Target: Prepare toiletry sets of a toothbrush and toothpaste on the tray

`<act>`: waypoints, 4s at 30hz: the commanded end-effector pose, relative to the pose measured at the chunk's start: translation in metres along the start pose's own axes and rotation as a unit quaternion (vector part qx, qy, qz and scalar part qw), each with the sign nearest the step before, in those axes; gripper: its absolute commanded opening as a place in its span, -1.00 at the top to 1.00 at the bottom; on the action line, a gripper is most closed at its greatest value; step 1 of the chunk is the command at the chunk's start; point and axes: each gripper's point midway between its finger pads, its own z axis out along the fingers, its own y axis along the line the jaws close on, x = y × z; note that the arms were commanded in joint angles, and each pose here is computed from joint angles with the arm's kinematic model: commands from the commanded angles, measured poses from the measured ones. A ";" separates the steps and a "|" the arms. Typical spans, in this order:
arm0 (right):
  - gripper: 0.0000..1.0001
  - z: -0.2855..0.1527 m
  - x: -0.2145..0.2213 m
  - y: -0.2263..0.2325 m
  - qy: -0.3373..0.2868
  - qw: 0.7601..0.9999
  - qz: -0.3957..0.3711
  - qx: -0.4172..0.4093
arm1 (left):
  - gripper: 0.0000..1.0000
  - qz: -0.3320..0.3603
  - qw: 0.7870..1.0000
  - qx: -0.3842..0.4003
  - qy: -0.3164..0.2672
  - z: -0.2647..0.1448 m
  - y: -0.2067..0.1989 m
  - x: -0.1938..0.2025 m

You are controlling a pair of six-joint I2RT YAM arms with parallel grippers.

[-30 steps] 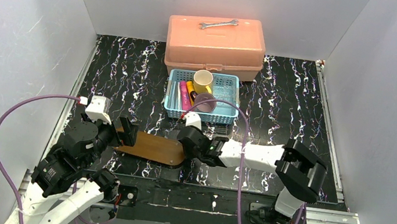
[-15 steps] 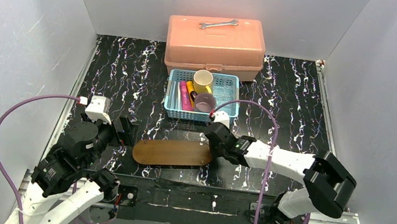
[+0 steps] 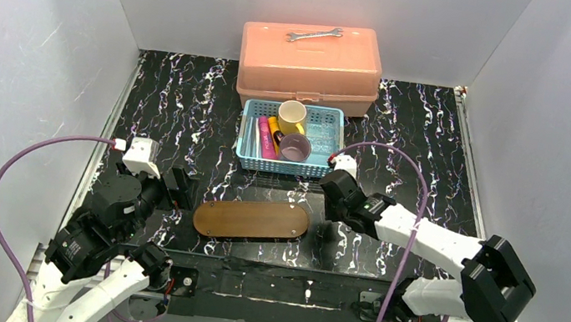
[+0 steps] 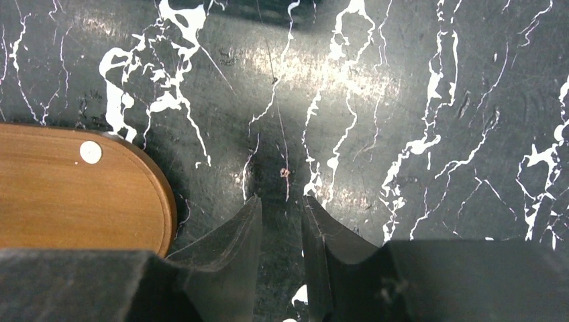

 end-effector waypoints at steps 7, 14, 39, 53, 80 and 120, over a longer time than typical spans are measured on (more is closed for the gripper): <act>0.28 -0.019 -0.010 0.035 0.000 0.994 0.024 -0.103 | -0.99 0.005 1.000 -0.014 0.013 0.004 0.003 0.005; 0.28 -0.016 -0.005 0.055 0.016 0.990 0.022 -0.140 | -0.99 0.006 1.000 -0.012 0.016 0.005 0.002 0.005; 0.27 -0.004 0.007 0.070 0.038 0.990 -0.014 -0.134 | -0.99 0.006 1.000 -0.010 0.014 0.004 0.002 0.005; 0.28 0.004 0.017 0.042 0.052 0.996 -0.046 -0.062 | -0.99 0.005 1.000 -0.011 0.013 0.004 0.002 0.005; 0.32 -0.014 0.043 -0.013 0.056 0.997 -0.049 0.020 | -0.99 0.004 1.000 -0.010 0.012 0.003 0.002 0.005; -0.04 -0.079 -0.149 0.049 -0.151 0.986 -0.013 -0.070 | -0.99 0.002 1.000 -0.003 0.026 0.006 -0.002 0.010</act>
